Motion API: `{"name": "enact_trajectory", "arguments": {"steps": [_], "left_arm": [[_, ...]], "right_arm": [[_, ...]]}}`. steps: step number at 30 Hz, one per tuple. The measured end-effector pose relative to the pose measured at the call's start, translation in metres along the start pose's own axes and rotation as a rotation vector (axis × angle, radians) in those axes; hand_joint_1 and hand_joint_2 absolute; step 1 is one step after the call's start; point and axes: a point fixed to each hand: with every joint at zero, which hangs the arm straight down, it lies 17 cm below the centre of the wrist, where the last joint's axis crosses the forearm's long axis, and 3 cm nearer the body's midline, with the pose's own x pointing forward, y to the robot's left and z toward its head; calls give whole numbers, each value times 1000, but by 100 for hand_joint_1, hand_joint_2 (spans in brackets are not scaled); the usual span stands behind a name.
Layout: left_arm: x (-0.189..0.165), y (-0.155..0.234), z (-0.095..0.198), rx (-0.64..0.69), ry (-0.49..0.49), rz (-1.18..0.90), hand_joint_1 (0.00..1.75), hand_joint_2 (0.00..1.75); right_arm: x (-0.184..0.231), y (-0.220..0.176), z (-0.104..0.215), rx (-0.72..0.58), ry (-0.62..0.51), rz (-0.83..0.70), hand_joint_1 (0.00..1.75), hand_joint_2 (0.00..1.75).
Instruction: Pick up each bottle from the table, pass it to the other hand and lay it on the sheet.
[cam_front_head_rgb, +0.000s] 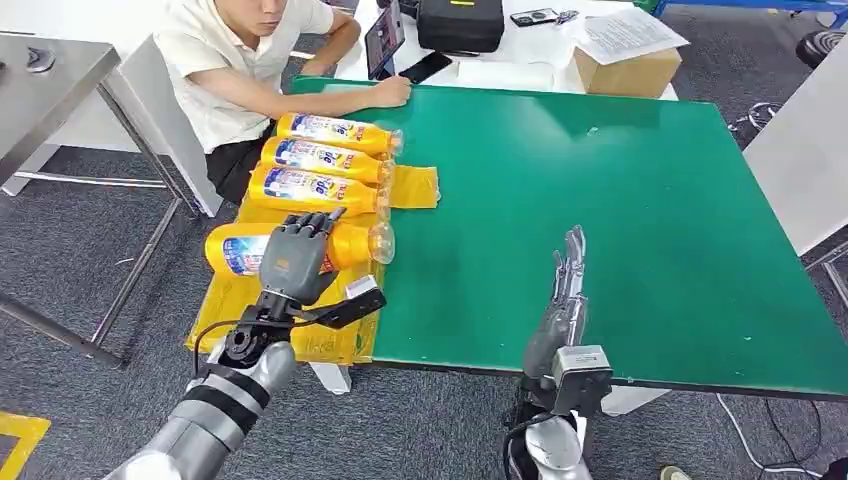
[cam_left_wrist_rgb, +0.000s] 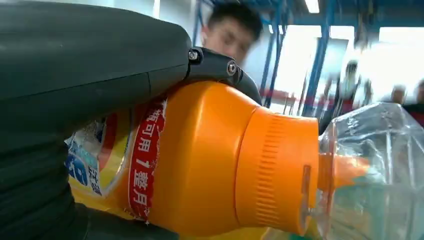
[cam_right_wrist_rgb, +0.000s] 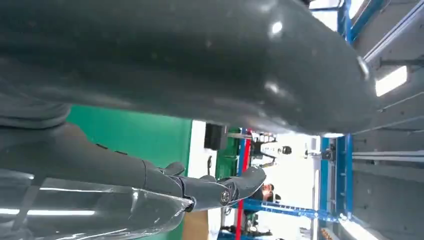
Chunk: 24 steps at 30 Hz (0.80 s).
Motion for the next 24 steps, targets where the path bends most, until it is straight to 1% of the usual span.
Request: {"name": "enact_trajectory", "arguments": {"steps": [5,7,12,13,14,15,16,17,19,22,24], "left_arm": [[-7,-48,-3,-226,-7,-140,175,175],[-8,-61,-2,-293,-10,-172,175,175],[-8,-70,-2,-336,-10,-194,175,175],[-8,-71,-2,-341,-10,-196,124,175],[-8,-73,-2,-355,-8,-190,30,175],[-7,-77,0,-372,-6,-173,3,175],[-5,-81,2,-395,-4,-144,0,175],[-3,-87,6,-426,1,-99,0,175],[5,-98,13,-489,6,15,0,175],[22,-109,21,-572,18,237,0,175],[30,-113,25,-605,29,335,0,175]], "right_arm": [[4,-5,-4,-6,-16,10,0,0],[3,-9,-5,-13,-17,12,0,0],[2,-14,-7,-21,-16,19,0,0],[2,-14,-7,-22,-16,19,0,0],[2,-15,-7,-23,-17,19,0,0],[2,-16,-7,-23,-17,21,0,0],[1,-16,-7,-24,-16,21,0,0],[1,-17,-7,-26,-14,22,0,0],[0,-18,-6,-25,-11,22,0,0],[-2,-21,-4,-34,-1,22,0,0],[-3,-23,-3,-40,4,18,0,0]]}}
